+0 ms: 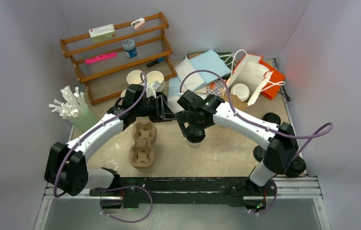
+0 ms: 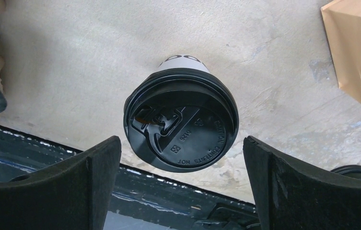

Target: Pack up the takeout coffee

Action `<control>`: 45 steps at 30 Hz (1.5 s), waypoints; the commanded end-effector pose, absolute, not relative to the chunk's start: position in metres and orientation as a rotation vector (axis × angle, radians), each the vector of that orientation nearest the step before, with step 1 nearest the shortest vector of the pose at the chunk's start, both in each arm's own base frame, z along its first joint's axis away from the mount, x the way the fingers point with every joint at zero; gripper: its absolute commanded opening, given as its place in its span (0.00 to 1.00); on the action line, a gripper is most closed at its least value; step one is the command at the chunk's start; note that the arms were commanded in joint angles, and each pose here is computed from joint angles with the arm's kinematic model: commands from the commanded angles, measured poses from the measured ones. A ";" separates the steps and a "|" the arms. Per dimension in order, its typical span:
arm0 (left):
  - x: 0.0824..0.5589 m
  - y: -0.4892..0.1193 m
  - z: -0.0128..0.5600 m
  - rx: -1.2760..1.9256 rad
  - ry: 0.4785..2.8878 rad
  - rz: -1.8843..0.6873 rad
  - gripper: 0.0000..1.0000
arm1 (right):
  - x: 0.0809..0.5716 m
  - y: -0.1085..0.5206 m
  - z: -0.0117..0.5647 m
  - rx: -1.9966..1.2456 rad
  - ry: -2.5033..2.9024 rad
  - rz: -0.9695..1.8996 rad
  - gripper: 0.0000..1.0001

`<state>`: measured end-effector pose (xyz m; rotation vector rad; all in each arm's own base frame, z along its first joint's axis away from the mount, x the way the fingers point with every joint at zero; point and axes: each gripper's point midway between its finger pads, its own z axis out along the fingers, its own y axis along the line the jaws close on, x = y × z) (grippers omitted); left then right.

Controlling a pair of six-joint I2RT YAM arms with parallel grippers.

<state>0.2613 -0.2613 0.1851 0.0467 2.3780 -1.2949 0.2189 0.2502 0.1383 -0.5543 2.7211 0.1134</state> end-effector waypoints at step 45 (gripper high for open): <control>0.262 -0.263 0.180 0.081 2.381 -1.310 0.40 | 0.216 0.250 0.105 -0.685 2.729 -0.022 0.86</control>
